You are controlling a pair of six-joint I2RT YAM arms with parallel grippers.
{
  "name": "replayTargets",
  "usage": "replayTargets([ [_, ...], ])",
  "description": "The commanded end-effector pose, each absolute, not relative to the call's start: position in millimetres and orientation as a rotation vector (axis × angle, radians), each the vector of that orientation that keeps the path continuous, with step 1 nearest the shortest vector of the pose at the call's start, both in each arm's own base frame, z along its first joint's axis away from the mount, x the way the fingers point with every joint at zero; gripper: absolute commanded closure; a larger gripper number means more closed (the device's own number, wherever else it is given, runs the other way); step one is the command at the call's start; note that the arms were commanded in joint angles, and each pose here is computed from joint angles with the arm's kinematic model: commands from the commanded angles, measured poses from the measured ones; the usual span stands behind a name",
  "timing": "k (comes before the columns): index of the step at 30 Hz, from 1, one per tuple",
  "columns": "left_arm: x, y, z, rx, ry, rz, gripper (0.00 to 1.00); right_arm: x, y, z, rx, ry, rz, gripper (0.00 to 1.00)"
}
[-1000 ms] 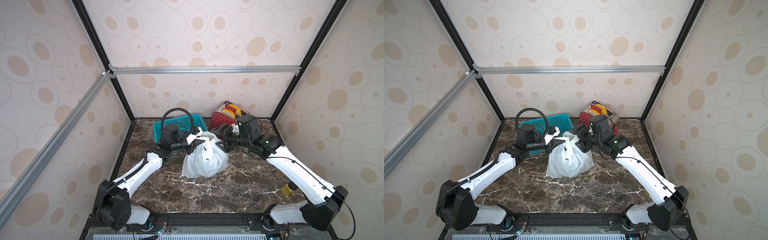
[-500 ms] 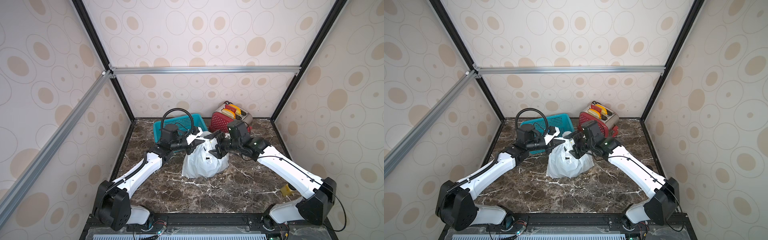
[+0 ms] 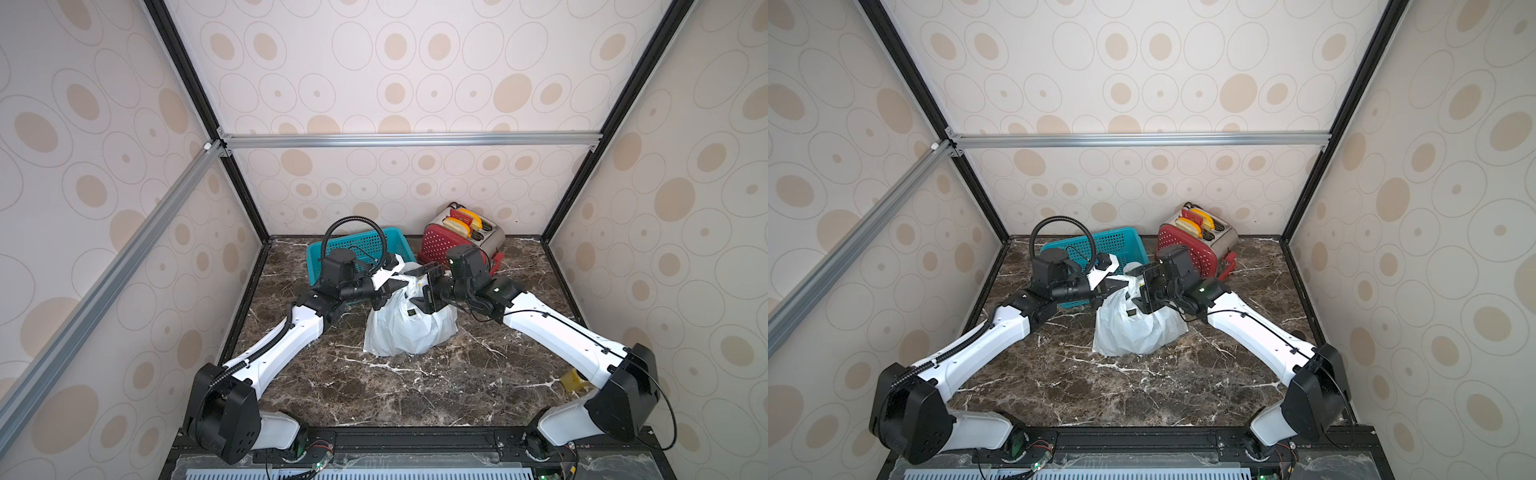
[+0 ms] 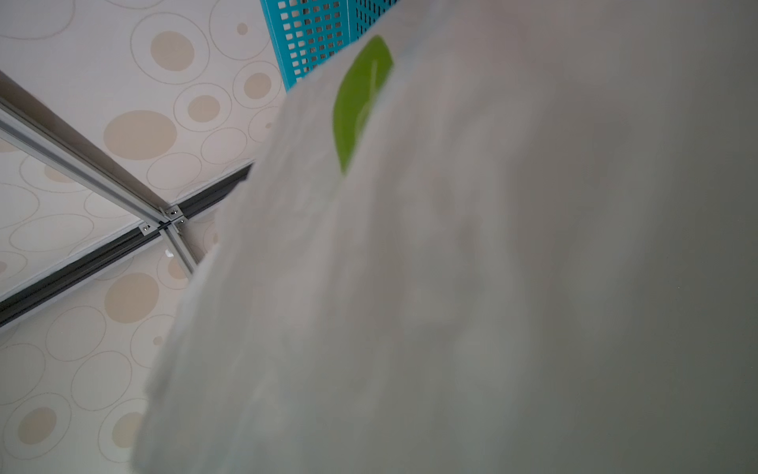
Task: Place the pineapple into a plastic bag & tie a knot
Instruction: Cross the plastic bag at the center of the board.
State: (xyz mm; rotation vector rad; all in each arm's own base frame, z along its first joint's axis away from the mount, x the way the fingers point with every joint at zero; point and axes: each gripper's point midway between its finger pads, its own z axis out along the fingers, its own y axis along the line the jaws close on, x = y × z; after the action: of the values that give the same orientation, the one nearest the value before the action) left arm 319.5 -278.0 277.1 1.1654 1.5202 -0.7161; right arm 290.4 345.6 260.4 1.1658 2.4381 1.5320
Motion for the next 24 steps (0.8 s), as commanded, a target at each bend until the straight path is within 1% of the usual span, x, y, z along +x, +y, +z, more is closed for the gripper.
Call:
replayTargets([
  [1,313,-278,297,1.153,1.466,-0.715,1.0,299,335,253,1.253,2.354,1.48,0.29],
  [5,309,-278,296,1.15,1.47,-0.721,1.0,306,339,246,1.296,2.336,1.468,0.35],
  [9,308,-276,296,1.144,1.479,-0.72,1.0,311,346,239,1.312,2.349,1.455,0.46],
  [13,307,-274,295,1.136,1.49,-0.707,1.0,315,340,232,1.33,2.335,1.398,0.58],
  [17,301,-273,292,1.15,1.508,-0.708,1.0,329,337,235,1.253,2.306,1.362,0.76],
  [21,291,-270,284,1.187,1.559,-0.707,1.0,340,330,245,1.129,2.3,1.342,0.99],
  [24,281,-274,279,1.212,1.588,-0.73,1.0,337,324,250,1.035,2.35,1.303,1.0],
])
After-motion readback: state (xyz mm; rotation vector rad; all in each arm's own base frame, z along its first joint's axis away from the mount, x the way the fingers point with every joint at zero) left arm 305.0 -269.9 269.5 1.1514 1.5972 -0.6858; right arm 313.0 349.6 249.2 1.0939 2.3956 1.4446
